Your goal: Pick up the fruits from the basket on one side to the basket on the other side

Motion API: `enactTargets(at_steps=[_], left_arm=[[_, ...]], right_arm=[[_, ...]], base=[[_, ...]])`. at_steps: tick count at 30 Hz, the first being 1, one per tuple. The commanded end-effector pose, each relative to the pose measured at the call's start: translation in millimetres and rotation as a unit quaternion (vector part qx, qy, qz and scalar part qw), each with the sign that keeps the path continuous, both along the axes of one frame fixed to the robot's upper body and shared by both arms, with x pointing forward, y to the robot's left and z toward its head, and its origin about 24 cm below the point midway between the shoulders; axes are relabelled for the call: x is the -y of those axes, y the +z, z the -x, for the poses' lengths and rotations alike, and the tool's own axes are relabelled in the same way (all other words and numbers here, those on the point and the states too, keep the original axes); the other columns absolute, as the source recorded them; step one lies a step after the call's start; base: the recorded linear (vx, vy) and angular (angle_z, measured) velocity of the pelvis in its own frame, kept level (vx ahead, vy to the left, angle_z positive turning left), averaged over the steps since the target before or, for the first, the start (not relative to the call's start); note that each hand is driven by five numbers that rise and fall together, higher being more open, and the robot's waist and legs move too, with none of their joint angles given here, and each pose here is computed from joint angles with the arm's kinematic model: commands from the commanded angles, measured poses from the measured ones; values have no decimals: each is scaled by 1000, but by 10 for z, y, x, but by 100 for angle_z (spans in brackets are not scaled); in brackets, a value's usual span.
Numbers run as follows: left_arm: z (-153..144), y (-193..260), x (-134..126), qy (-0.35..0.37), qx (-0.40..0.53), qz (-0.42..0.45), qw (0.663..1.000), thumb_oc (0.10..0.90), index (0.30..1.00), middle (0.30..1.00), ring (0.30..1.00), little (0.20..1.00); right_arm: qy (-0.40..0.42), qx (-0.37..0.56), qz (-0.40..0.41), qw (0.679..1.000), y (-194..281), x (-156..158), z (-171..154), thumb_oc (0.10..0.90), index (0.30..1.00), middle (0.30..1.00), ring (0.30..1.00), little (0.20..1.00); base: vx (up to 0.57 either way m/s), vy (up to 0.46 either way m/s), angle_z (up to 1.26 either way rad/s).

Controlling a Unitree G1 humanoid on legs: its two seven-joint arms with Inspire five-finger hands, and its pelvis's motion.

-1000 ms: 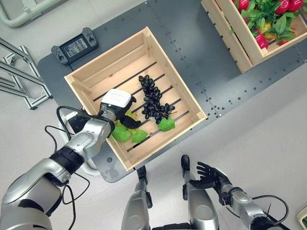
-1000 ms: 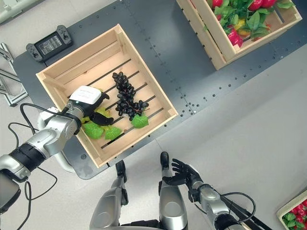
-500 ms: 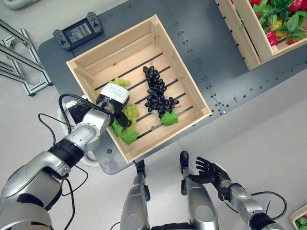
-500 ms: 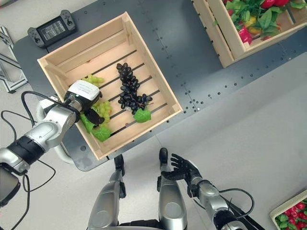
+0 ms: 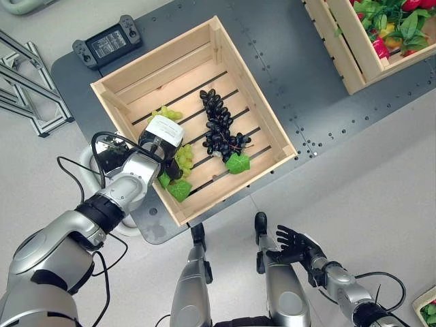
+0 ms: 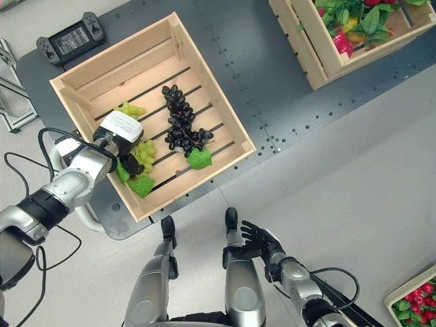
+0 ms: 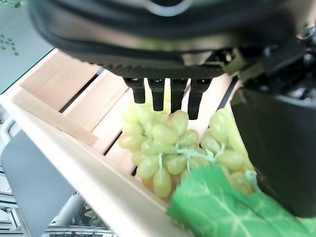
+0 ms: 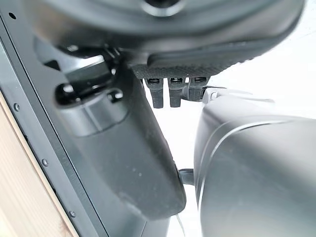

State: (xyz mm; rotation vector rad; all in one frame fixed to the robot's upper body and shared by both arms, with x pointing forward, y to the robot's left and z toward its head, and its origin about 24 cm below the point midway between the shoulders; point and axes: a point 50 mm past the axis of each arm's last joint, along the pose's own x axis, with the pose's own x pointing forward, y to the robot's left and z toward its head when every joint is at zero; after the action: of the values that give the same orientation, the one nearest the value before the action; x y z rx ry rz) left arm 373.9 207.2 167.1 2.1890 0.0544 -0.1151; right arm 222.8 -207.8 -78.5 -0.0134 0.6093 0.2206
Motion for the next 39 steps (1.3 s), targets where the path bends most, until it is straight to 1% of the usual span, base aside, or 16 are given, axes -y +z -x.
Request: enactTargets(at_steps=[1, 7, 8, 9, 10, 14, 18, 23, 28, 29, 31, 35, 39], left_arm=[[-51, 599, -452, 100, 98, -88, 986, 800, 900, 900, 900, 900], [-119, 449, -488, 92, 120, -99, 983, 800, 900, 900, 900, 900], [-132, 411, -485, 89, 123, -104, 983, 591, 587, 587, 587, 587], [-140, 361, -497, 89, 123, -104, 983, 460, 389, 389, 389, 389], [-145, 322, -509, 88, 123, -105, 983, 400, 300, 300, 300, 300], [-159, 240, -512, 63, 140, -119, 981, 400, 300, 300, 300, 300], [-162, 208, -539, 73, 135, -131, 979, 400, 300, 300, 300, 300], [-152, 106, -535, 78, 138, -120, 980, 400, 300, 300, 300, 300], [-132, 87, -555, 72, 163, -81, 981, 400, 300, 300, 300, 300], [-117, 94, -586, 66, 179, -61, 980, 400, 300, 300, 300, 300], [-106, 107, -605, 56, 193, -47, 978, 400, 300, 300, 300, 300], [-41, 140, -646, 17, 246, 17, 969, 400, 300, 300, 300, 300], [103, 194, -679, -42, 332, 105, 936, 400, 300, 300, 300, 300]], right_arm=[[-12, 27, -20, 999, 64, 31, 9, 800, 900, 900, 900, 900], [-7, 26, -26, 999, 51, -24, -17, 800, 900, 900, 900, 900], [-5, 26, -26, 999, 47, -32, -20, 800, 900, 900, 900, 900], [-3, 25, -26, 999, 44, -45, -21, 800, 900, 900, 900, 900], [-2, 25, -25, 999, 45, -49, -27, 800, 900, 900, 900, 900], [-1, 26, -24, 999, 51, -70, -49, 800, 900, 900, 900, 900], [-1, 28, -23, 999, 56, -54, -57, 800, 900, 900, 900, 900], [0, 28, -21, 999, 60, -57, -70, 800, 900, 900, 900, 900], [-10, 30, -21, 999, 50, -42, -62, 800, 900, 900, 900, 900], [-13, 30, -21, 999, 47, -37, -58, 800, 900, 900, 900, 900], [-16, 30, -20, 999, 44, -28, -49, 800, 900, 900, 900, 900], [-35, 26, -21, 999, 22, 5, 6, 800, 900, 900, 900, 900], [-63, 25, -22, 997, -24, 62, 106, 800, 900, 900, 900, 900]], base=[[0, 0, 0], [0, 0, 0], [0, 0, 0], [0, 0, 0], [-3, 10, -3], [0, 0, 0], [0, 0, 0], [-3, 4, -2], [0, 0, 0], [0, 0, 0], [0, 0, 0], [0, 0, 0], [35, -8, 2]])
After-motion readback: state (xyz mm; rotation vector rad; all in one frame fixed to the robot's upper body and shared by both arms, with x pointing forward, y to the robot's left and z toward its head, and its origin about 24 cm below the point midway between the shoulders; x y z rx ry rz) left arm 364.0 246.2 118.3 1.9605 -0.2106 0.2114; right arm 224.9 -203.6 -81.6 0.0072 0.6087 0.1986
